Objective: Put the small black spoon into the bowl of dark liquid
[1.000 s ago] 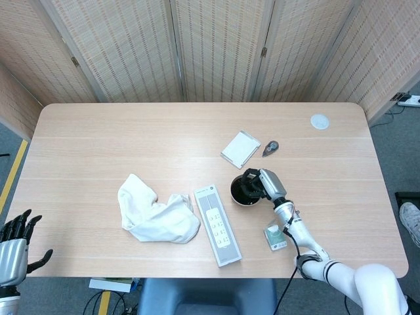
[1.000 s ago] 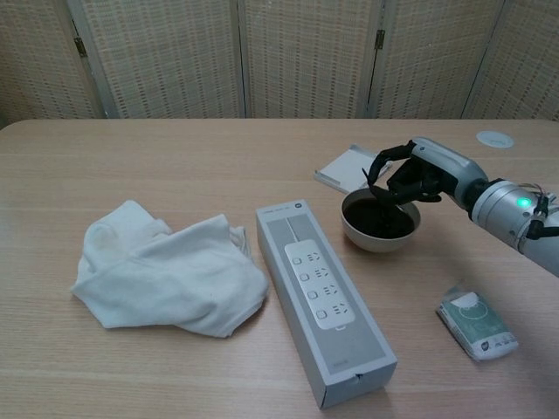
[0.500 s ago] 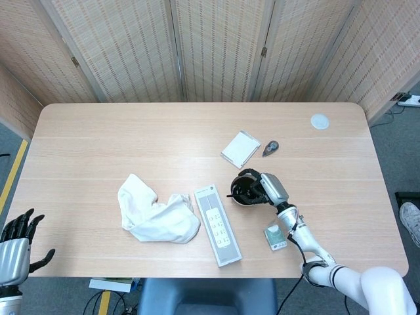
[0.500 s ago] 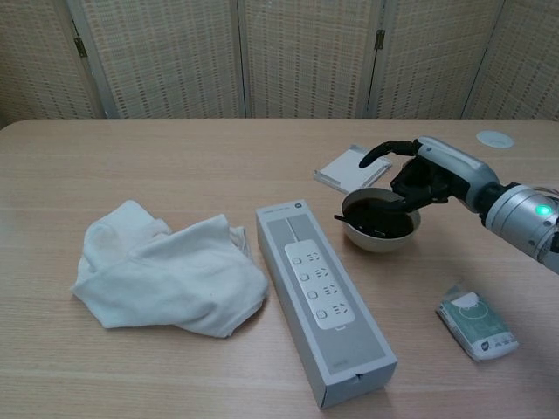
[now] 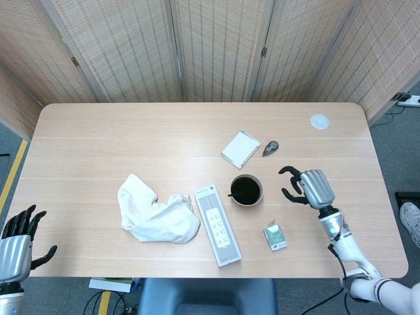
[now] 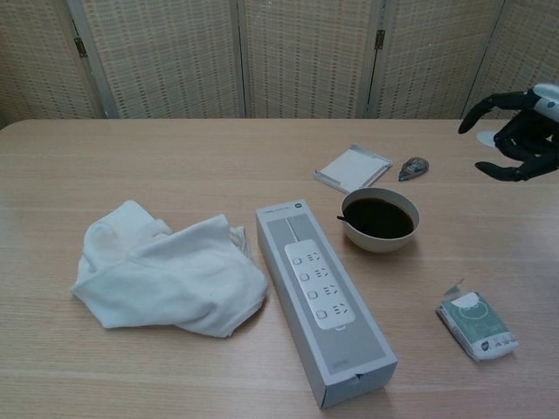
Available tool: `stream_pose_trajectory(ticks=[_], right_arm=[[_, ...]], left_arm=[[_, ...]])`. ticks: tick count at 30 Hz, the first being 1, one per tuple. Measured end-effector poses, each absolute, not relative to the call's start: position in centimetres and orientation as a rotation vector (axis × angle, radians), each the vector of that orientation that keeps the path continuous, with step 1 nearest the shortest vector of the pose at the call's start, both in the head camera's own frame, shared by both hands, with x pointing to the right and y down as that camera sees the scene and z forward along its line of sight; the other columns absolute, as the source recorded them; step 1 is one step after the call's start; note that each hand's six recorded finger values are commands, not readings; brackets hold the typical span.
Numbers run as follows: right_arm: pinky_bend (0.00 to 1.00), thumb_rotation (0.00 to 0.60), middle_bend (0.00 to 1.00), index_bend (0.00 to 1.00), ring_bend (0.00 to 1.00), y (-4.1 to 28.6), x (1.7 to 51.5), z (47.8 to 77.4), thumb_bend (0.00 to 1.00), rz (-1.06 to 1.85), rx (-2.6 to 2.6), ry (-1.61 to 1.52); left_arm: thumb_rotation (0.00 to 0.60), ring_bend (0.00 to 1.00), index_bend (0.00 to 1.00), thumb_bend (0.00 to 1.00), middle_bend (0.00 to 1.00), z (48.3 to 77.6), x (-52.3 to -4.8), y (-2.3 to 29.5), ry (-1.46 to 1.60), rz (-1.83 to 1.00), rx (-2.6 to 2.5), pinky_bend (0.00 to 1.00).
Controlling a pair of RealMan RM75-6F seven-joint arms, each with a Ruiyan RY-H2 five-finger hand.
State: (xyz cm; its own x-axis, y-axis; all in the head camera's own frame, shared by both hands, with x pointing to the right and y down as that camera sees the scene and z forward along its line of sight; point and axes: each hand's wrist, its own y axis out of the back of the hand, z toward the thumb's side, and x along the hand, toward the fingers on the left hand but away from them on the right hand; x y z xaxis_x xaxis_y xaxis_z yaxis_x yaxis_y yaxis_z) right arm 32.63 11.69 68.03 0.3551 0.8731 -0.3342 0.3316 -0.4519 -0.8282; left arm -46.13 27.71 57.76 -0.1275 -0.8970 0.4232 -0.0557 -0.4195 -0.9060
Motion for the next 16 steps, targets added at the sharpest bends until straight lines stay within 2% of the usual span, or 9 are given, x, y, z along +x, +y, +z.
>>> stream_pose_trajectory(ticks=[4,7,12,16], right_arm=[[0.76,0.600,0.65,0.44,0.68,12.8,35.2,65.6,0.24,1.115,-1.848,-1.000],[0.57,0.600,0.49,0.42,0.50,14.1,37.1,63.7,0.23,1.185,-1.771,-0.962],[0.27,0.600,0.20,0.19,0.22,17.1,40.2,60.2,0.21,1.310,-1.692,-0.938],[0.17,0.600,0.12,0.11,0.12,19.3,42.3,58.1,0.20,1.364,-1.626,-0.954]], left_arm=[[0.600,0.11,0.19,0.25,0.08,57.7,-45.2,27.0,1.091,-1.590,-1.489,0.14],[0.600,0.11,0.19,0.25,0.08,57.7,-44.4,26.3,1.088,-1.562,-1.506,0.14],[0.600,0.11,0.19,0.25,0.08,57.9,-43.3,25.6,1.066,-1.540,-1.523,0.14],[0.600,0.11,0.19,0.25,0.08,58.0,-42.6,25.4,1.057,-1.526,-1.532,0.14]])
